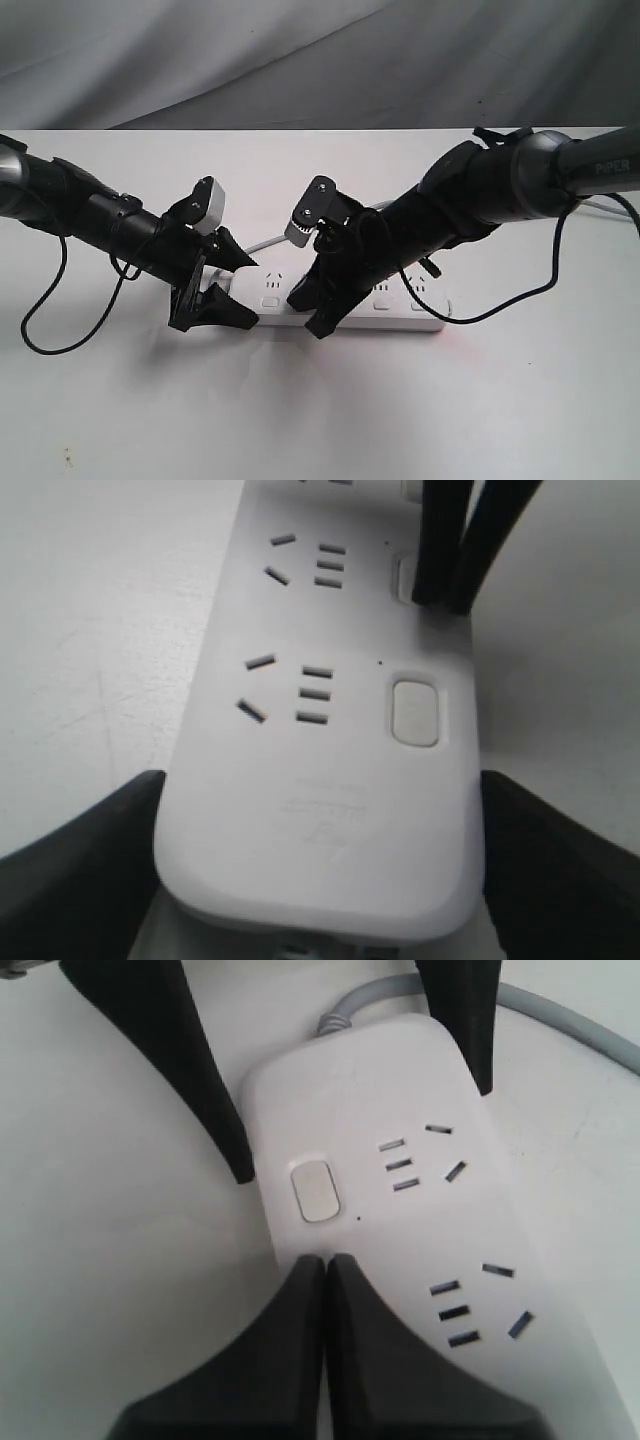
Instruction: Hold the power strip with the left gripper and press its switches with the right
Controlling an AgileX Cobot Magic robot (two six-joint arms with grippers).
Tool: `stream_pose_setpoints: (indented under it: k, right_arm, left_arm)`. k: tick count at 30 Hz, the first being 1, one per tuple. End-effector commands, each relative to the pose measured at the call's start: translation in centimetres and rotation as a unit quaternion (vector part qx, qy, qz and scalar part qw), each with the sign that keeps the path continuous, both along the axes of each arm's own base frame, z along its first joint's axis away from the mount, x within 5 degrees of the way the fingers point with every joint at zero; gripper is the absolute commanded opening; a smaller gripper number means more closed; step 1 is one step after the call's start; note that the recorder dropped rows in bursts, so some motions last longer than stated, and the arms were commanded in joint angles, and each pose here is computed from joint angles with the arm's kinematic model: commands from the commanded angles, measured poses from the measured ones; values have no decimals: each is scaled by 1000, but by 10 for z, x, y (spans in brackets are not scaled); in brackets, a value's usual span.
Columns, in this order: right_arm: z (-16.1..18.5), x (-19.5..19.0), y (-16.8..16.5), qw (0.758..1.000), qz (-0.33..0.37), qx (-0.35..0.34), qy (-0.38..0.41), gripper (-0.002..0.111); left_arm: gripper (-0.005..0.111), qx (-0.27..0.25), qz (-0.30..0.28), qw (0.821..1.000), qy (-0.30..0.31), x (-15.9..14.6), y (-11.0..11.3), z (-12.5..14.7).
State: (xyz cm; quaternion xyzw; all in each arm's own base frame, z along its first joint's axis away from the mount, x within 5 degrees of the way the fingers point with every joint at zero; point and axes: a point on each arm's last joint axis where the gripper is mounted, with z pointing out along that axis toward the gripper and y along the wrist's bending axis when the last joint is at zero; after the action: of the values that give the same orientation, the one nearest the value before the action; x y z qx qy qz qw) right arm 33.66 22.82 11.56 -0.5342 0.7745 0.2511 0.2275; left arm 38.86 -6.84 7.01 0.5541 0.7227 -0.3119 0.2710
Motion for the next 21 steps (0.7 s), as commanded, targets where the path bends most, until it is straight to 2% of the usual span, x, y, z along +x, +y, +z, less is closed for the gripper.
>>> stream_pose_setpoints:
  k: [1,6,9,18,21]
  right_arm:
    - [-11,0,-2,1000,2,-20,-4,0]
    - [-23,5,-9,998,-17,-53,-11,0]
    - [-36,1,-18,996,-2,-85,23,0]
    - [-38,3,-33,993,-18,-107,44,0]
    - [-34,4,-30,995,-21,-91,39,0]
  left_arm:
    - [68,48,-4,999,2,-3,6,-14]
    - [68,48,-4,999,2,-3,6,-14]
    - [68,48,-4,999,2,-3,6,-14]
    - [68,48,-4,999,2,-3,6,-14]
    - [68,48,-4,999,2,-3,6,-14]
